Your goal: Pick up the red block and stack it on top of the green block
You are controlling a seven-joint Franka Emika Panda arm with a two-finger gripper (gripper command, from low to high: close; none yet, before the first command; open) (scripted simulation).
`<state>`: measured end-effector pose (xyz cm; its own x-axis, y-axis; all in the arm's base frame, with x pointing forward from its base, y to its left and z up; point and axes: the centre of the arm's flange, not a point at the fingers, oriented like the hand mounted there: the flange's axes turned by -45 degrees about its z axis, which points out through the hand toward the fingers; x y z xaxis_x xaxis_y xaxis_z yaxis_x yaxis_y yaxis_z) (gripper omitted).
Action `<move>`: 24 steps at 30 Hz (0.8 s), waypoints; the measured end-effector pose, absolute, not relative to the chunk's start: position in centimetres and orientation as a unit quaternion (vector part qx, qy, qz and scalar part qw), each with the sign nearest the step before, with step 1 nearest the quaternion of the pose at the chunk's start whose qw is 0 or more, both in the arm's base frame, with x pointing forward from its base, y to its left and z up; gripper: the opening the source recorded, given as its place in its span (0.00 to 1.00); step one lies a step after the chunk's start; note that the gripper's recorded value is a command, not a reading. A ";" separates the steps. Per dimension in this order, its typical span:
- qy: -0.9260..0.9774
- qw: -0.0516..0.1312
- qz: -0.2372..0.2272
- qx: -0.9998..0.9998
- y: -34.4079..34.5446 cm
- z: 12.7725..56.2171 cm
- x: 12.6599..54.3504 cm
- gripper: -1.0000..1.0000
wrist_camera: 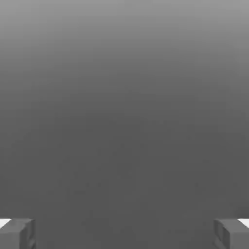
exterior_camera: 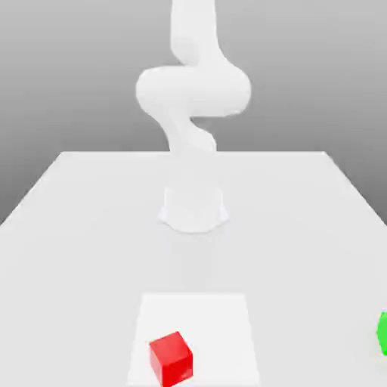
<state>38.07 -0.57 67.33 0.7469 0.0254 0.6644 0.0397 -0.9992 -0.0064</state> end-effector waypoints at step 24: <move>-0.228 0.005 -0.022 -0.973 -3.0 23.6 48.3 0.50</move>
